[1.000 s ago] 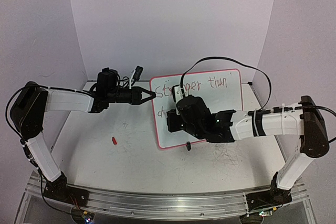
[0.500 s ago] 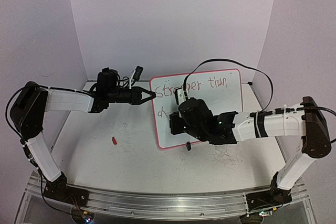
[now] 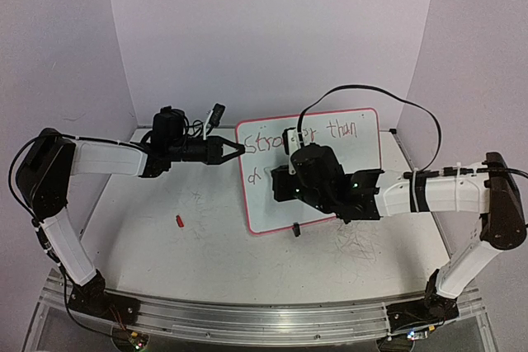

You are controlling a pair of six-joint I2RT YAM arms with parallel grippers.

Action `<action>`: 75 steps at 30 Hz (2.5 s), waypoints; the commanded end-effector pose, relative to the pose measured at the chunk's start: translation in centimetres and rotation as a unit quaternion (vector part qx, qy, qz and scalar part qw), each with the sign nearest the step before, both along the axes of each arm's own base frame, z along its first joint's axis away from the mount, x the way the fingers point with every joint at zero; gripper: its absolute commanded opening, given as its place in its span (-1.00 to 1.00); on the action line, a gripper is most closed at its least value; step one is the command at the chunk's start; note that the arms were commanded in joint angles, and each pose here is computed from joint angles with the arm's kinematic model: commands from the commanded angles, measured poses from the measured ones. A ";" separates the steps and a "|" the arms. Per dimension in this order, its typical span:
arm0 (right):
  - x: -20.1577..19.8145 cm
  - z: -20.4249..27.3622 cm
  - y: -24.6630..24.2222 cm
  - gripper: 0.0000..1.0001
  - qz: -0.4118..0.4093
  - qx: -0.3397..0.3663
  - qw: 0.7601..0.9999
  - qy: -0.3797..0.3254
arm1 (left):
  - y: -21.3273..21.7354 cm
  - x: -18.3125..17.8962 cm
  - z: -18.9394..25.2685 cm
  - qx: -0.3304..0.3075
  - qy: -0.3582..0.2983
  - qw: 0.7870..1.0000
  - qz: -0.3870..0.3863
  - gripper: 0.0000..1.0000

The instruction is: Write a sentence on the whiteboard

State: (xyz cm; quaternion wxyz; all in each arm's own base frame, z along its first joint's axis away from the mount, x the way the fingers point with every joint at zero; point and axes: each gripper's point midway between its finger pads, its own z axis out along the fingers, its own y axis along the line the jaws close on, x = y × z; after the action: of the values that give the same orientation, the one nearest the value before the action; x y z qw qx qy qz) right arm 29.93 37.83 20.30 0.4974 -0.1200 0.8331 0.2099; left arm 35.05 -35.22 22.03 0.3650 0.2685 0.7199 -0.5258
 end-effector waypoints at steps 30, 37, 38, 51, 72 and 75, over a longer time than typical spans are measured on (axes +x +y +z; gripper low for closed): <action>0.8 0.0 0.5 -1.00 -0.005 -0.001 1.000 -0.017 | 0.0 -0.8 0.3 0.005 0.001 1.000 -0.008 -1.00; 0.6 0.0 0.9 -1.00 0.004 0.000 1.000 -0.016 | 0.0 -0.8 0.3 0.005 0.000 1.000 -0.009 -1.00; 0.6 0.0 0.9 -1.00 0.007 0.000 1.000 -0.015 | 0.0 -0.8 0.4 0.005 0.000 1.000 -0.009 -1.00; -0.9 -2.4 0.3 -1.00 0.020 -0.015 1.000 0.014 | 0.0 -0.8 0.3 0.005 0.000 1.000 -0.008 -1.00; 1.0 -0.4 -0.9 -1.00 -0.032 -0.017 0.999 -0.013 | 0.0 -0.8 0.2 0.006 0.002 1.000 -0.009 -1.00; 1.4 -0.1 -0.8 -1.00 -0.035 -0.019 0.999 -0.018 | 0.0 -0.8 0.3 0.005 0.002 1.000 -0.010 -1.00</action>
State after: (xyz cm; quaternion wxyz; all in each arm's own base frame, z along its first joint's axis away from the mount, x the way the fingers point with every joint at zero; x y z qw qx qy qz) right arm 29.47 37.60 17.99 0.4869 -0.1343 0.8418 0.1903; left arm 35.07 -35.22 22.02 0.3653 0.2684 0.7201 -0.5254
